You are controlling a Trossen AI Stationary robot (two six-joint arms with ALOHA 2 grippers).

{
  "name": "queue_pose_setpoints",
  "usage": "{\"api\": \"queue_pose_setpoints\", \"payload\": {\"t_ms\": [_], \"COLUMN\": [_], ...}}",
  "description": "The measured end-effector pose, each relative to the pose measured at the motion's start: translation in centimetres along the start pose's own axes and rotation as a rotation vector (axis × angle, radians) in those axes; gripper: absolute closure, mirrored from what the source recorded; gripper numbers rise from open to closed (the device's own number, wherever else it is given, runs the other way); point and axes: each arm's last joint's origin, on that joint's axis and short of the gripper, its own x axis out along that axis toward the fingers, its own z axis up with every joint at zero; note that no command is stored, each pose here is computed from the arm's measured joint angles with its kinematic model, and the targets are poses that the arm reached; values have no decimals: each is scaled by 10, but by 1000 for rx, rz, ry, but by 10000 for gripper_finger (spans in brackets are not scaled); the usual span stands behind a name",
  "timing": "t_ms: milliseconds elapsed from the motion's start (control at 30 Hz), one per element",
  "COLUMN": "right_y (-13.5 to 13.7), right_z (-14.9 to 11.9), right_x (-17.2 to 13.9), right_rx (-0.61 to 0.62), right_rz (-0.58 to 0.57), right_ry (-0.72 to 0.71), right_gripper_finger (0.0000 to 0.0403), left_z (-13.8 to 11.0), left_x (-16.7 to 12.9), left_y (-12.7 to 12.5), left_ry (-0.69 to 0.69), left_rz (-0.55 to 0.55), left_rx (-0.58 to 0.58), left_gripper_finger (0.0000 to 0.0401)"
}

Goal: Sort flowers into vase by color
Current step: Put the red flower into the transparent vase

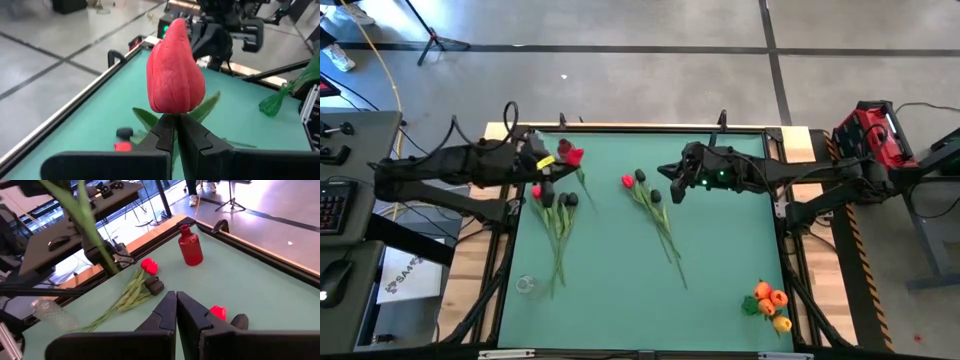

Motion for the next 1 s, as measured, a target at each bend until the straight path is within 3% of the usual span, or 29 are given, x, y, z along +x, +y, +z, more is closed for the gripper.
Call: {"api": "queue_pose_setpoints", "payload": {"t_ms": [467, 733, 1000], "right_y": [-12, -11, -10], "right_z": [6, 6, 5], "right_x": [3, 3, 3], "right_rx": [16, 54, 95], "right_rz": [4, 39, 58], "right_ry": [4, 21, 32], "right_gripper_finger": [402, 402, 402], "left_z": [-19, 12, 21], "left_x": [-26, -60, -84], "left_y": [-20, -31, -44], "left_ry": [161, 108, 241], "left_rz": [9, -182, -386], "left_rx": [-191, -188, -96], "left_gripper_finger": [401, 401, 401]}}
